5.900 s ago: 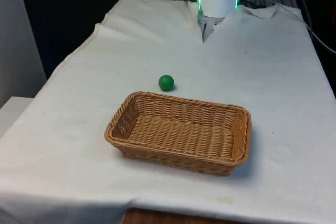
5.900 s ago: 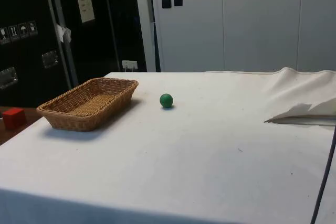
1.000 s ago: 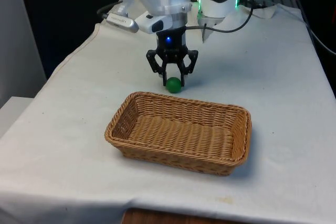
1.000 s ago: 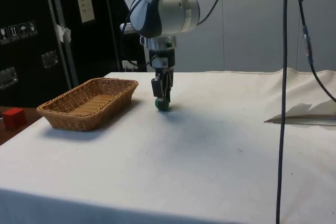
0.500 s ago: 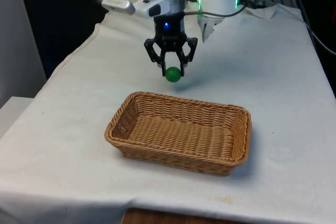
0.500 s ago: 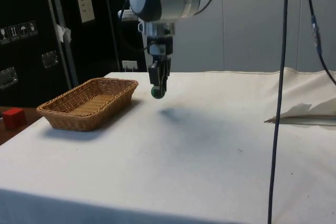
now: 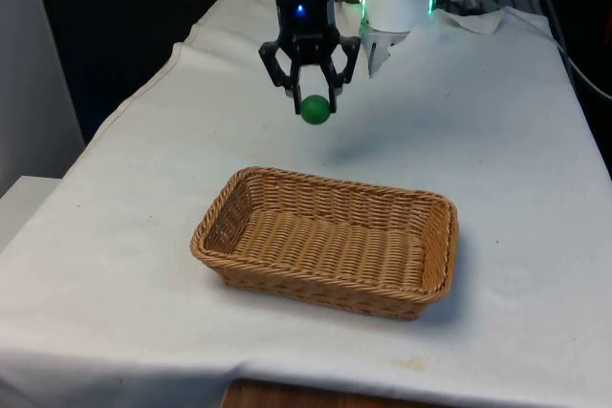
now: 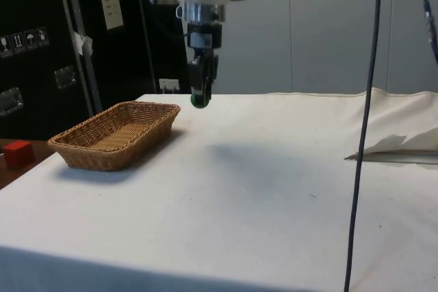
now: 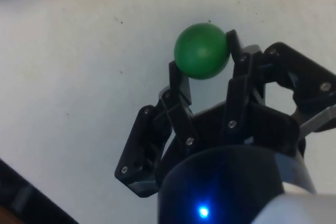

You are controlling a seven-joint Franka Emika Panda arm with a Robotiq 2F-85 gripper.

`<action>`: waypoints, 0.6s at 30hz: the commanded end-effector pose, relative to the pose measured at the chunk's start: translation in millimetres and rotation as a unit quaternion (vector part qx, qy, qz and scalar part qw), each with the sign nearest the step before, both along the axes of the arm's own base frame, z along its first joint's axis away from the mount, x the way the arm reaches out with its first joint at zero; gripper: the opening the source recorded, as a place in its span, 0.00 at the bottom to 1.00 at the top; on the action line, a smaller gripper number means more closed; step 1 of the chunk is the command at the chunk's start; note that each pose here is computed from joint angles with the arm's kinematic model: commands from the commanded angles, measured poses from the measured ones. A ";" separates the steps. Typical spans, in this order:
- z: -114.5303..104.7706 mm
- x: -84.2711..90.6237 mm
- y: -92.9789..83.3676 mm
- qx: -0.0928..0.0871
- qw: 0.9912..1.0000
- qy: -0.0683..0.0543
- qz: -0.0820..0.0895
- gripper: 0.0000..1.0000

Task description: Pick up the ball and place it into the basket.

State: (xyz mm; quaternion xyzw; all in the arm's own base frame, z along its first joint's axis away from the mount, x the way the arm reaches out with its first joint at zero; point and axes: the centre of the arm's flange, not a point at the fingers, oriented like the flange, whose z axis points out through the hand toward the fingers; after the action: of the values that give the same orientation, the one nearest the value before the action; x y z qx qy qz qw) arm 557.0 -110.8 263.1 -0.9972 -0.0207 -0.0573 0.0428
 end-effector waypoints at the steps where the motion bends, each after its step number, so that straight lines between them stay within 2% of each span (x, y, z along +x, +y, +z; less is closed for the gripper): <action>1: 4.1 -0.3 -1.0 -0.004 1.000 0.004 -0.001 0.01; 5: 20.7 0.4 -1.9 0.001 1.000 -0.001 0.001 0.01; 6: 17.4 0.7 -0.7 0.004 1.000 -0.005 0.002 0.01; 7: 23.9 0.8 -1.5 0.001 1.000 -0.002 0.002 0.01; 13: 44.1 2.0 -2.4 0.007 1.000 -0.009 0.003 0.01; 15: 48.2 2.9 -1.4 0.012 1.000 -0.016 0.005 0.01; 16: 53.7 2.9 -2.5 0.009 1.000 -0.012 0.004 0.01; 18: 60.8 3.8 -2.9 0.010 1.000 -0.014 0.005 0.01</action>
State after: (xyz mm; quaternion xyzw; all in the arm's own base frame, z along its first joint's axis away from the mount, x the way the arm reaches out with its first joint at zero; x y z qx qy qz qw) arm 560.4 -112.8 320.8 -0.9952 -0.0275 -0.0752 0.0569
